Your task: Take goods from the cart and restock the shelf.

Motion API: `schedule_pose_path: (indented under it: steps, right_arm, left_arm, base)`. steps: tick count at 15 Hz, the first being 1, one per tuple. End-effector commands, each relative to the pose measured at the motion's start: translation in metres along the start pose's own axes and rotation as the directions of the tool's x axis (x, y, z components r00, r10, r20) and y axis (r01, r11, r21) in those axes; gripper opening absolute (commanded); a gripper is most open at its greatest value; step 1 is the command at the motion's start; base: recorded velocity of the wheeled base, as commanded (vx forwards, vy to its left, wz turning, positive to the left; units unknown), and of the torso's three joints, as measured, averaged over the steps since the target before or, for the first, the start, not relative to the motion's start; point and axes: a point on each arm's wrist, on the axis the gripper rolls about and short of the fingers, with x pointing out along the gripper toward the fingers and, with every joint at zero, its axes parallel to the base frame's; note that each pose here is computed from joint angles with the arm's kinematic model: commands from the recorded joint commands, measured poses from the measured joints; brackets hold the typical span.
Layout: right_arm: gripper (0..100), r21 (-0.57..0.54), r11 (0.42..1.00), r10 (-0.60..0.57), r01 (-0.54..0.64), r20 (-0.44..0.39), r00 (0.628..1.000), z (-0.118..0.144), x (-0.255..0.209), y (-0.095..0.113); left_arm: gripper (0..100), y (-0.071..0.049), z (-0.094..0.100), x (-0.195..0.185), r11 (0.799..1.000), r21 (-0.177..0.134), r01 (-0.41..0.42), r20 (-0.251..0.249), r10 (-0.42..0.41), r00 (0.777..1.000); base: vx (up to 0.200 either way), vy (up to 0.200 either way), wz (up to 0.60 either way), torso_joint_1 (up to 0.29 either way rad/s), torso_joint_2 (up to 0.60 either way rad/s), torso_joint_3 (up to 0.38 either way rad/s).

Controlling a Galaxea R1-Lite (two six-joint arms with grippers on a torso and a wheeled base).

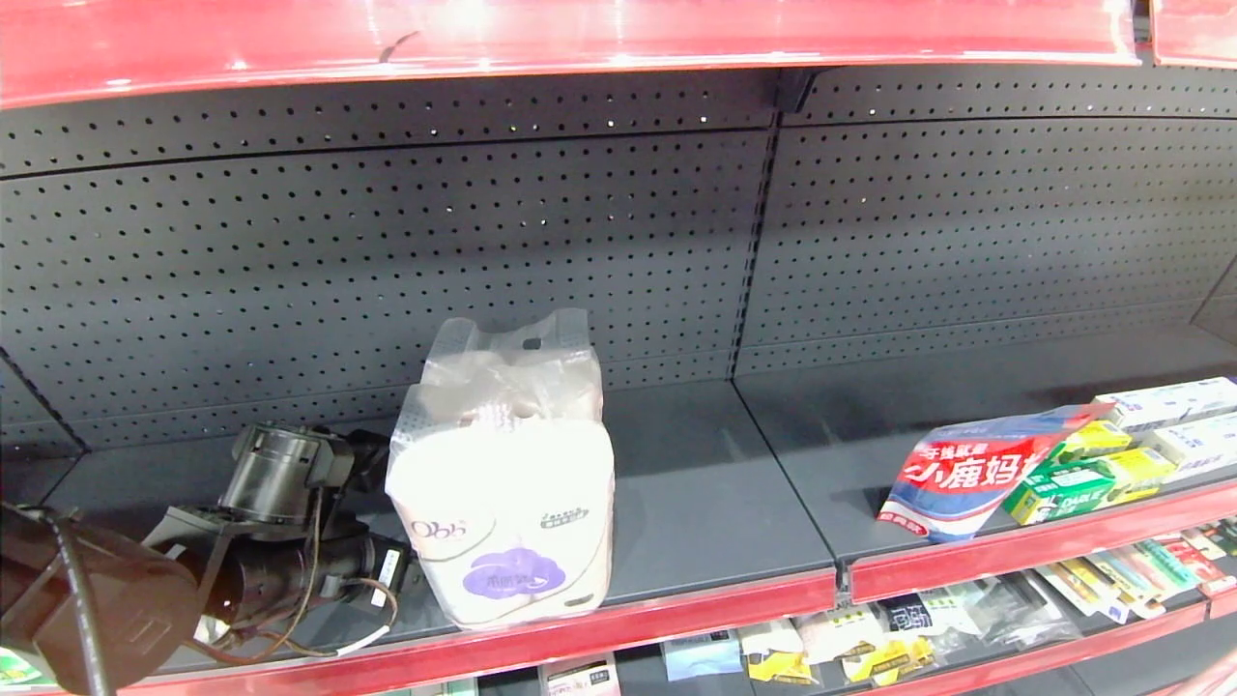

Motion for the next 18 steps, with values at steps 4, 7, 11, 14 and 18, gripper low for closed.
schedule_pose_path:
  steps: [4, 7, 11, 14, 18]
  right_arm:
    - [100, 0.000, 1.000, 0.001, -0.001, -0.001, 1.000, 0.000, 0.000, 0.000]
    - [100, 0.000, 1.000, 0.001, -0.001, -0.001, 1.000, 0.000, 0.000, 0.000]
    - [100, 0.000, 1.000, 0.001, -0.001, -0.001, 1.000, 0.000, 0.000, 0.000]
    - [100, 0.000, 1.000, 0.001, -0.001, -0.001, 1.000, 0.000, 0.000, 0.000]
    - [100, 0.000, 1.000, 0.001, -0.001, -0.001, 1.000, 0.000, 0.000, 0.000]
  left_arm:
    - [100, 0.000, -0.001, -0.001, 1.000, 0.000, -0.001, 0.001, 0.001, 1.000]
    - [100, 0.002, -0.001, -0.003, 1.000, -0.009, -0.008, 0.006, 0.008, 1.000]
    - [100, 0.031, 0.011, -0.031, 0.994, -0.081, -0.078, 0.121, 0.087, 0.989]
    - [100, 0.038, 0.016, -0.073, 0.994, -0.051, -0.096, 0.265, 0.106, 0.959]
    - [100, 0.038, -0.021, -0.131, 0.991, -0.070, -0.111, 0.301, 0.127, 0.945]
  base:
    - [0.000, 0.000, 0.00, 0.000, 0.00, 0.000]
    - [0.000, 0.000, 0.00, 0.000, 0.00, 0.000]
    - [0.000, 0.000, 0.00, 0.000, 0.00, 0.000]
    - [0.000, 0.000, 0.00, 0.000, 0.00, 0.000]
    - [0.000, 0.000, 0.00, 0.000, 0.00, 0.000]
